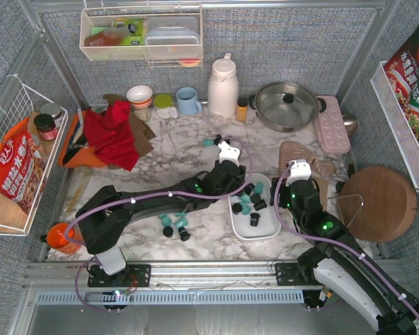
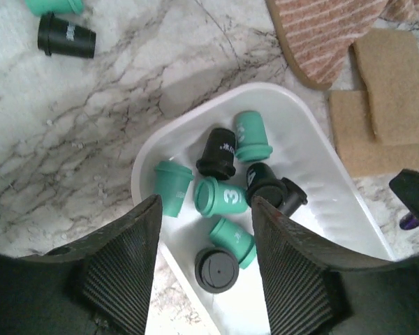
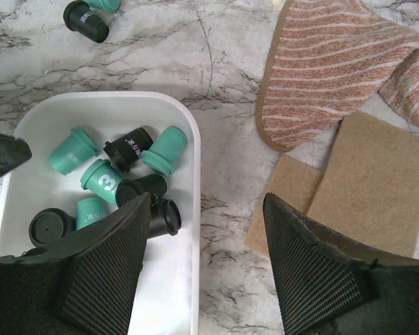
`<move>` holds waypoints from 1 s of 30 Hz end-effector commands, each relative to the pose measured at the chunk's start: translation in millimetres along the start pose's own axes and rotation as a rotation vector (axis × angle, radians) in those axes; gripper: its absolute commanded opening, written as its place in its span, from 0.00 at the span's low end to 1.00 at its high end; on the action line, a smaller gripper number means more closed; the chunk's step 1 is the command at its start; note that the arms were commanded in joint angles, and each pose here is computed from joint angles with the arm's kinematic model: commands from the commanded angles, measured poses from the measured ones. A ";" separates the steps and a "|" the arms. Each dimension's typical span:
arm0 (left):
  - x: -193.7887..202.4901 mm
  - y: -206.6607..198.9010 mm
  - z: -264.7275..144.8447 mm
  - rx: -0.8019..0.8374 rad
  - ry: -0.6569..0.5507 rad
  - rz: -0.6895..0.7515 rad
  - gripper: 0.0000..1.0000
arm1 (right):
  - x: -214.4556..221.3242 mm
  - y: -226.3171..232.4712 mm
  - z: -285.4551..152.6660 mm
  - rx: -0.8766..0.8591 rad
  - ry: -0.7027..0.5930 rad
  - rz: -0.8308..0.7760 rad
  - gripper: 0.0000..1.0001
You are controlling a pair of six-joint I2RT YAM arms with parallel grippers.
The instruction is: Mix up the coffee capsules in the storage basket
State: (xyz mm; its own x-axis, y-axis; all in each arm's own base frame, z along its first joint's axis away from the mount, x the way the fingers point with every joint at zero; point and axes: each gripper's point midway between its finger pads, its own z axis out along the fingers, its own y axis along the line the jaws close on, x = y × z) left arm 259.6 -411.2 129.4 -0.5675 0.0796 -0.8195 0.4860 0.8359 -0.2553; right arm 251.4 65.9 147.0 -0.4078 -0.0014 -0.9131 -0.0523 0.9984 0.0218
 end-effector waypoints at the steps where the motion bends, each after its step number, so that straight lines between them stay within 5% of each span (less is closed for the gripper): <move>1: -2.5 -1.2 -9.0 -0.003 -0.020 -0.056 0.64 | -8.4 0.2 1.2 0.006 -0.032 0.016 0.70; 6: -10.1 23.6 -34.7 -0.119 -0.068 -0.125 0.64 | -6.8 -0.6 2.1 0.012 -0.027 0.014 0.70; 20: 56.9 139.3 -136.1 -0.500 0.004 -0.298 0.67 | -5.6 2.0 1.2 -0.005 -0.025 0.017 0.72; 30: 87.7 159.8 -136.5 -0.587 0.065 -0.253 0.75 | -4.4 4.1 1.5 -0.016 -0.017 0.015 0.74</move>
State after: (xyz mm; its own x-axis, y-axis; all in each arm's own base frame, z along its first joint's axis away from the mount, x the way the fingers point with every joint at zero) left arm 195.5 -205.2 94.2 -0.6619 -0.1564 -0.7331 -0.0495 0.9850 -0.1654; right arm 251.0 66.8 144.5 -0.4122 -0.0015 -0.9111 -0.0563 0.9981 0.0238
